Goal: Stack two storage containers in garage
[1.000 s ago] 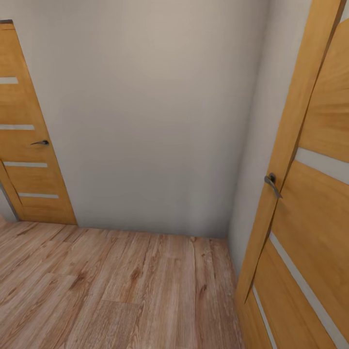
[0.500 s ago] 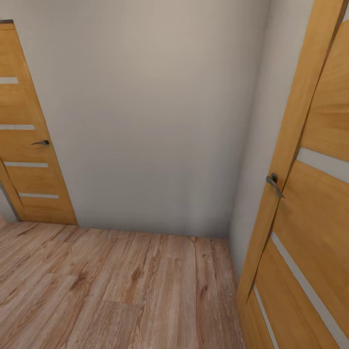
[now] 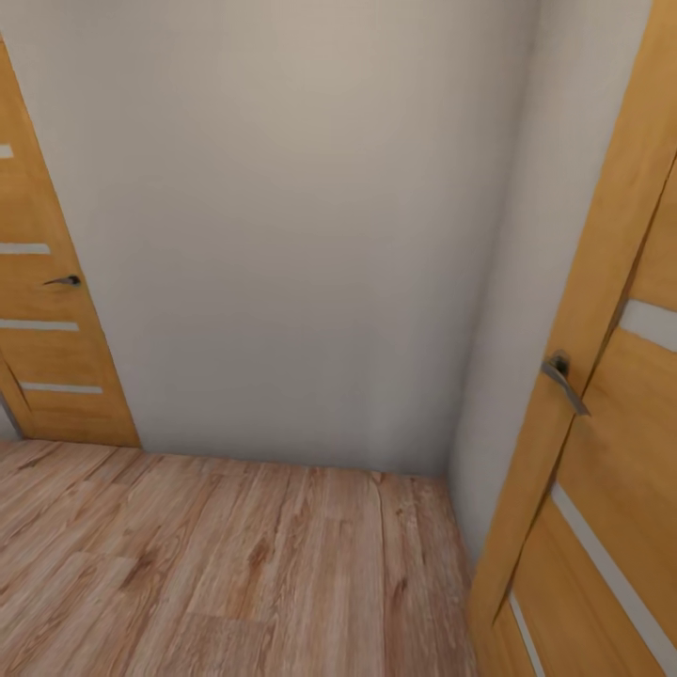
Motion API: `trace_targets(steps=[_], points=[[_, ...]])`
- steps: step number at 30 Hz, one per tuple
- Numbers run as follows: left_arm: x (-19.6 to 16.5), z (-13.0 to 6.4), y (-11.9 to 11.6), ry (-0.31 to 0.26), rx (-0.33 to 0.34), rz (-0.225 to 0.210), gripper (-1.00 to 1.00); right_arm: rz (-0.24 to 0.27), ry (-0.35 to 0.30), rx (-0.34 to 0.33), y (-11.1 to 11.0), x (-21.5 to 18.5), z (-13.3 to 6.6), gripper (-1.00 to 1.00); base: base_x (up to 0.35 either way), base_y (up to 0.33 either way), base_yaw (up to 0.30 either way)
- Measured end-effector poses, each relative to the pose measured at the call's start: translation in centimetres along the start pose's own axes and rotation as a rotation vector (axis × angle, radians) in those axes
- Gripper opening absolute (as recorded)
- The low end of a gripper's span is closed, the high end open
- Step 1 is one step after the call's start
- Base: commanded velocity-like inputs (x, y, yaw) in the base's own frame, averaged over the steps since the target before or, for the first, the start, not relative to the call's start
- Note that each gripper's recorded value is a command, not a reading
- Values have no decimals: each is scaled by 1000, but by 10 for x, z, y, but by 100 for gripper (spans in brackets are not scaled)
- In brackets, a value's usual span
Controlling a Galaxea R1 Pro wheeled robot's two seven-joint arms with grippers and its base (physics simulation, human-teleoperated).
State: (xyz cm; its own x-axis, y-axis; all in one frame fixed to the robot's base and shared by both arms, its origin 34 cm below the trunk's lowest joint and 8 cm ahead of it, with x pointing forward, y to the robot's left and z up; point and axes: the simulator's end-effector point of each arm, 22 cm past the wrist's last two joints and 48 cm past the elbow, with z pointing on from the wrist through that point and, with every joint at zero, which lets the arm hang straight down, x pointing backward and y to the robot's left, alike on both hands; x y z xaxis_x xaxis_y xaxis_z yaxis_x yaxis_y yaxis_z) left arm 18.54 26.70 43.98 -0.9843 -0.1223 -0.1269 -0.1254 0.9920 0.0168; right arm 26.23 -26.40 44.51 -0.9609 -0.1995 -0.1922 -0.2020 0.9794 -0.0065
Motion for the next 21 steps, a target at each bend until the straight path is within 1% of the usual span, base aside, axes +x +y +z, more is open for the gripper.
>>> trace_targets(steps=[21], points=[[0, 0, 0, 1, 0, 0, 100, -6, -1, 1, 0, 0, 0, 100, 321, 0, 0]])
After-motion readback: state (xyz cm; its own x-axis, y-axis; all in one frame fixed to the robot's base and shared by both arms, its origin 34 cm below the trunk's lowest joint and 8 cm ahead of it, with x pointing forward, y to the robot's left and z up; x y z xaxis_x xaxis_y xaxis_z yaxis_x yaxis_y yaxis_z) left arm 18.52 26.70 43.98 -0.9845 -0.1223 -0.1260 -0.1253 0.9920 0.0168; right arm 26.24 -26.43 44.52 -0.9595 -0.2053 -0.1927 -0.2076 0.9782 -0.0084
